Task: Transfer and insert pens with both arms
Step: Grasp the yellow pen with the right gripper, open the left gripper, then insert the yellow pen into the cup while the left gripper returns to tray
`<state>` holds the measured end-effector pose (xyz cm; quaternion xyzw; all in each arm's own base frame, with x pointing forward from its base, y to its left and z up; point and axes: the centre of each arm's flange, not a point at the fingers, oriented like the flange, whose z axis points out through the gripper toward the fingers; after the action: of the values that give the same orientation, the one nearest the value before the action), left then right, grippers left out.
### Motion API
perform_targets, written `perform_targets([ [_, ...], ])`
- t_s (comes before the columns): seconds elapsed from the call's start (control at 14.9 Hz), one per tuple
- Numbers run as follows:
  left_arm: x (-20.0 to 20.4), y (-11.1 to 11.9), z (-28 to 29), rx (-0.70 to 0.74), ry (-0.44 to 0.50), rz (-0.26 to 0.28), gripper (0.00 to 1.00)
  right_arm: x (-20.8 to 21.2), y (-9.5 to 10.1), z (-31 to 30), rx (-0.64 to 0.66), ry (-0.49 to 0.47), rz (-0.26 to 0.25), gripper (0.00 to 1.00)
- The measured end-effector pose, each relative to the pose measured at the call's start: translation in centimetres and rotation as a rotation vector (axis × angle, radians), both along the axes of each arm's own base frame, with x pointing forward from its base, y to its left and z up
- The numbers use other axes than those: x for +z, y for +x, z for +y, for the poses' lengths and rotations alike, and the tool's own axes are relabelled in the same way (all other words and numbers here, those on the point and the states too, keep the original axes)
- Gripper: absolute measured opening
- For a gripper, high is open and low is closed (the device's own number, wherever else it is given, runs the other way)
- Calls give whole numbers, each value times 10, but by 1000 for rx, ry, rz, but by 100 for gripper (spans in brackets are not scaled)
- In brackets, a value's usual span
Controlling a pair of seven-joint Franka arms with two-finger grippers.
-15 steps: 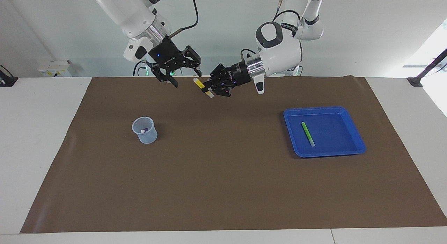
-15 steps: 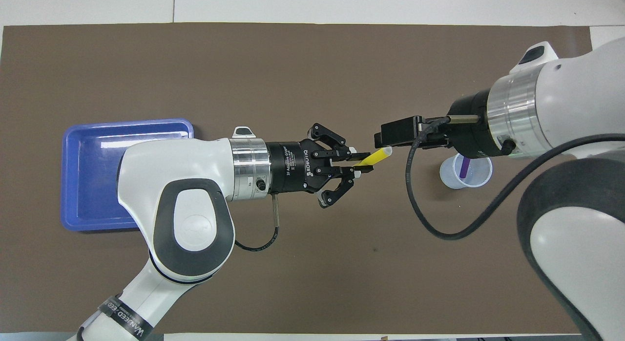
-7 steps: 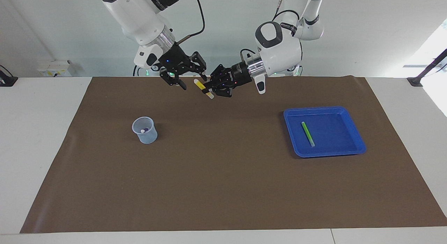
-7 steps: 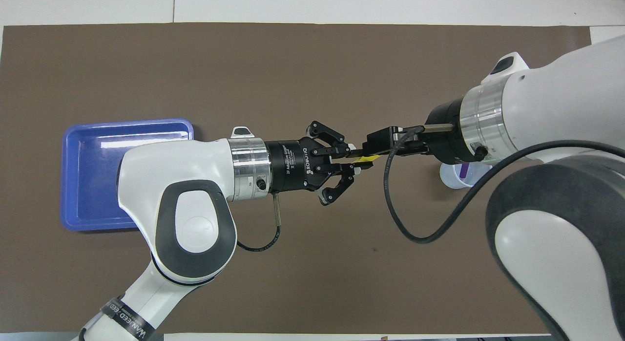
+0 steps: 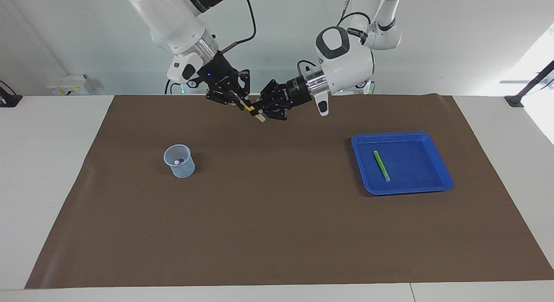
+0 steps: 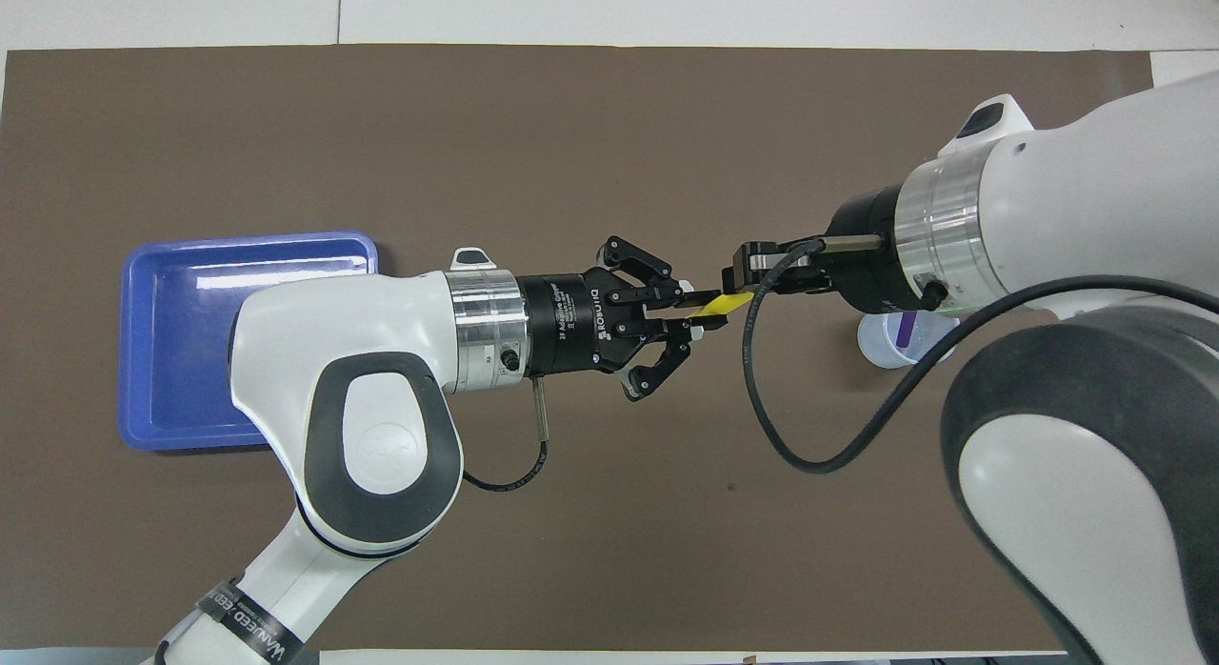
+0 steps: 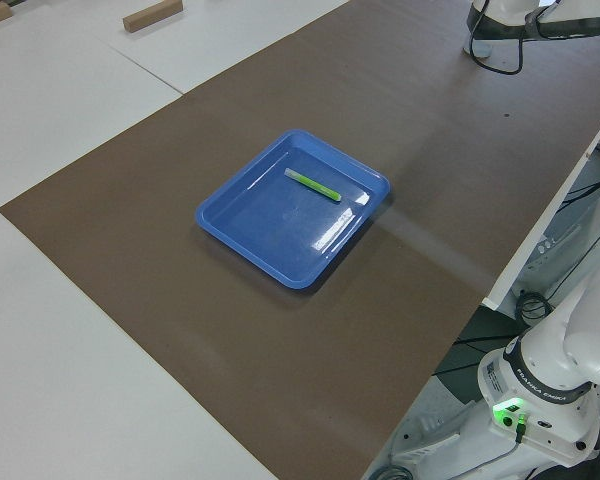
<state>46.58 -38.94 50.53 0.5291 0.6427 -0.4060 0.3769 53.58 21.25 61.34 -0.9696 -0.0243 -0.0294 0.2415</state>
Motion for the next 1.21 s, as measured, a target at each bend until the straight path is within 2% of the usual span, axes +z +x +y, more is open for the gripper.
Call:
perform_targets([
  [0.2, 1, 0, 0, 6, 0, -3, 17, 0, 0, 0, 0, 1, -3, 18],
  [0.27, 2, 0, 0, 13, 1, -8, 20, 1, 0, -1, -1, 1, -4, 18],
  [0.61, 17, -2, 5, 49, -2, -39, 74, 1, 9, -35, -35, -19, -7, 18],
  [0.74, 17, -1, 7, 55, -2, -39, 98, -6, 14, -61, -1, -104, -37, 18],
  [1.01, 13, 3, 13, 62, 10, -37, 100, -44, 8, -112, 92, -308, -63, 18],
  [1.14, 6, 4, 19, 2, 75, -72, 100, -68, -1, -142, 131, -386, -92, 18],
  [1.21, 3, 4, 23, -68, 139, -105, 100, -80, -8, -155, 146, -416, -106, 18],
])
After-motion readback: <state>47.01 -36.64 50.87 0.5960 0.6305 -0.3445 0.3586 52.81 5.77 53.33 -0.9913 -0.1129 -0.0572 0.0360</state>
